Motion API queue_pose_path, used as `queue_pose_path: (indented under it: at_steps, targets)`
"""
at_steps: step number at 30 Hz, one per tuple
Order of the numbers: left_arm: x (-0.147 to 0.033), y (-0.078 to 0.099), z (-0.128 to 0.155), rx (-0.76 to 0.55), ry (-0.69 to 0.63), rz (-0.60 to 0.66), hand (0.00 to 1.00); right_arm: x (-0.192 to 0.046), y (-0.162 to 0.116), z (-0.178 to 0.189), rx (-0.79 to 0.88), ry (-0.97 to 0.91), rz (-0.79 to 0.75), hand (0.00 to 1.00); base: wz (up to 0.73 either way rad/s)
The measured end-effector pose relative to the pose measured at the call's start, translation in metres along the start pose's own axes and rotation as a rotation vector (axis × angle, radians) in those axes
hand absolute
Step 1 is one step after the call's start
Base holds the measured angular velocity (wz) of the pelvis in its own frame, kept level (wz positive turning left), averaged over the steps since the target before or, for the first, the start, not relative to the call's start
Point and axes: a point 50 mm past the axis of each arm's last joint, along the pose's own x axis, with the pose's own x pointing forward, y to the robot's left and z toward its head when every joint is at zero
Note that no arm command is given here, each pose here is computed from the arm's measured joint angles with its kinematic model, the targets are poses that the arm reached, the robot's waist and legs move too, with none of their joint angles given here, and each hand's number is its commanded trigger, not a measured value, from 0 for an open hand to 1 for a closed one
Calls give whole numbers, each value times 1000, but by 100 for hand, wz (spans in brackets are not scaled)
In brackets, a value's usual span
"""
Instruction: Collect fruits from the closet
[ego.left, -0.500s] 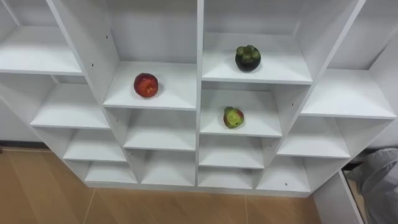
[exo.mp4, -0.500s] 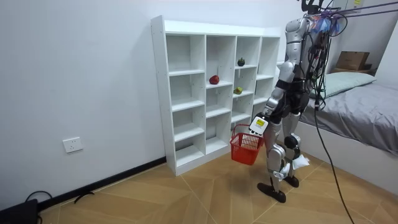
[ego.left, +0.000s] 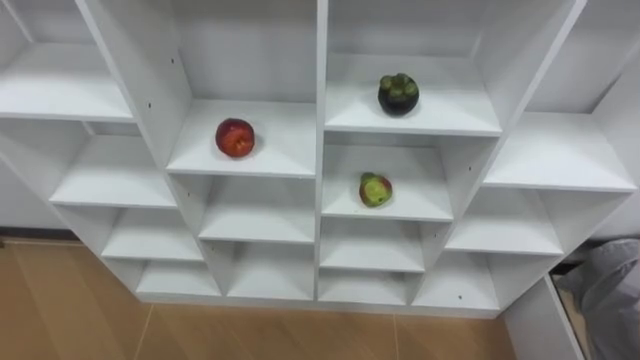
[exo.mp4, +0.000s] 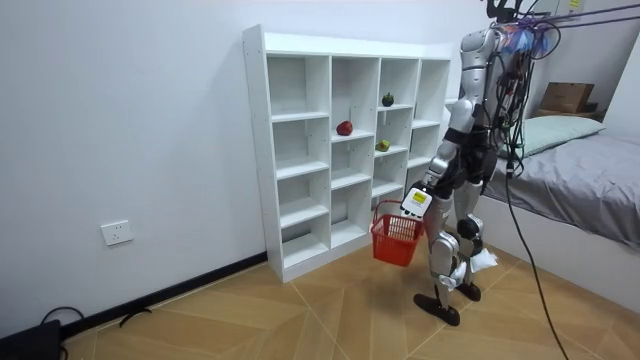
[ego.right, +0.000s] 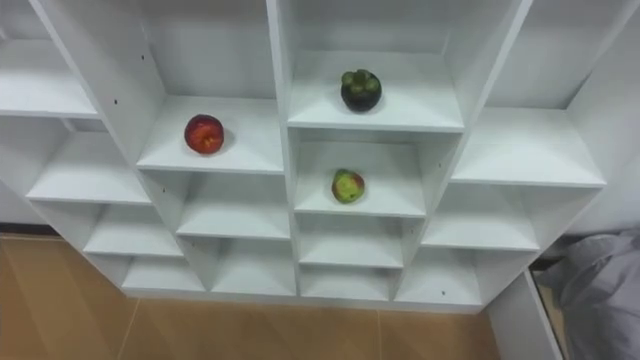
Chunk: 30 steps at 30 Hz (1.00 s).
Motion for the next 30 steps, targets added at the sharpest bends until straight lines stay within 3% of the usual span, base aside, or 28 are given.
queue_pose_path:
  at_steps: [7, 13, 18, 21, 30]
  targets:
    - [-1, 11, -4, -53, 9, 56, 100, -2, -18, 0, 212, -8, -136, 0, -1]
    - [0, 20, 3, -91, -14, 87, 100, -13, -24, 82, 215, -353, -256, 0, -10]
    - [1, 19, 5, -81, -19, 76, 100, -64, -15, 164, 113, -814, -344, 0, -4]
    - [0, 18, 4, -67, -16, 72, 100, -94, -10, 191, 71, -1009, -381, 0, 1]
    - [1, 16, 6, -62, -10, 43, 100, -143, 18, 226, -80, -1316, -402, 0, -3]
